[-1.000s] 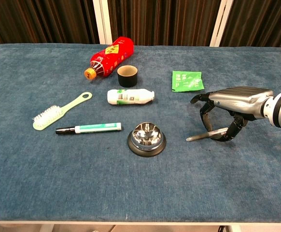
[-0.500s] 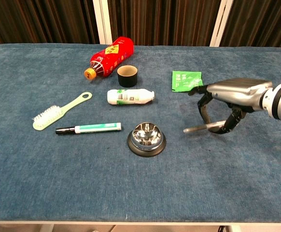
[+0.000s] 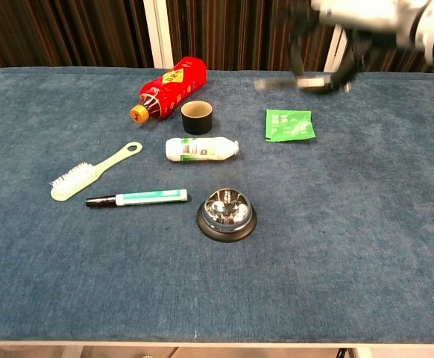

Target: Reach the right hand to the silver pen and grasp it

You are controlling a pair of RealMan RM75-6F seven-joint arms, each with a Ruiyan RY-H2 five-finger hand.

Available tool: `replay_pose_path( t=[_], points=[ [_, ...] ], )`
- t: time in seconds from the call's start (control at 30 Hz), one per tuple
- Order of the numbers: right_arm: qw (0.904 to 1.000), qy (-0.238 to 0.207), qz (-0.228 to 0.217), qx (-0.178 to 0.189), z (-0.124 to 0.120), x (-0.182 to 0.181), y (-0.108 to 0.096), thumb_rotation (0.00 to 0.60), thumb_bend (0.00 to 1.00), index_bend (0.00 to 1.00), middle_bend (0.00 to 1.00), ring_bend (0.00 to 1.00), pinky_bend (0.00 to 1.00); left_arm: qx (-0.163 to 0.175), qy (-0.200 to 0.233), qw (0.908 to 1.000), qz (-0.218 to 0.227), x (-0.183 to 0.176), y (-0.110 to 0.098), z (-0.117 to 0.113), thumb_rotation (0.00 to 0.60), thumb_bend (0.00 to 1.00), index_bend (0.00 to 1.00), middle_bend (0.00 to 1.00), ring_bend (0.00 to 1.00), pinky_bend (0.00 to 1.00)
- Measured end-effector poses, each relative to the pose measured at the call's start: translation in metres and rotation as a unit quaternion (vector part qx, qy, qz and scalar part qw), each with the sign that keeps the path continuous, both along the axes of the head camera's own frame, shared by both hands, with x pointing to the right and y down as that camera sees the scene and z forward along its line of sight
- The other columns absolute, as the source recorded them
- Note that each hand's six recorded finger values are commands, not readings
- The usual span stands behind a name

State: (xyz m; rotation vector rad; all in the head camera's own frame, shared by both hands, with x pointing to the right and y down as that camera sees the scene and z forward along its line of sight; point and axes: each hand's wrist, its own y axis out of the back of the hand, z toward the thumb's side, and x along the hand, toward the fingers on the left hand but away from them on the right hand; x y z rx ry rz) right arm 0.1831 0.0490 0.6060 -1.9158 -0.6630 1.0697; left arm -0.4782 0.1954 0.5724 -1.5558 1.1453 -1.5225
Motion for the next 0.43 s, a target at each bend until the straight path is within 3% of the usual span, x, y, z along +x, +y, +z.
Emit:
replay_pose_path(
  t=[0.17,0.33,0.43],
  points=[
    [0.9981,-0.046,0.034,0.023,-0.034,-0.004,-0.021,0.600,0.68,0.71,0.13,0.17,0.14,0.001,0.007,0.9999,-0.008,-0.003,0.000,-0.001,0.600,0.31,0.14,0.00,0.04,0.14],
    [0.9915,-0.104,0.078,-0.007,-0.046,-0.004,-0.033,0.600,0.68,0.71,0.13,0.17,0.14,0.005,0.010,0.9999,-0.012,-0.005,-0.001,-0.002,0.600,0.31,0.14,0.00,0.04,0.14],
    [0.9823,-0.148,0.112,-0.028,-0.052,-0.003,-0.043,0.600,0.68,0.73,0.13,0.17,0.14,0.003,0.008,0.9999,-0.010,-0.004,-0.001,-0.001,0.600,0.31,0.14,0.00,0.04,0.14]
  ],
)
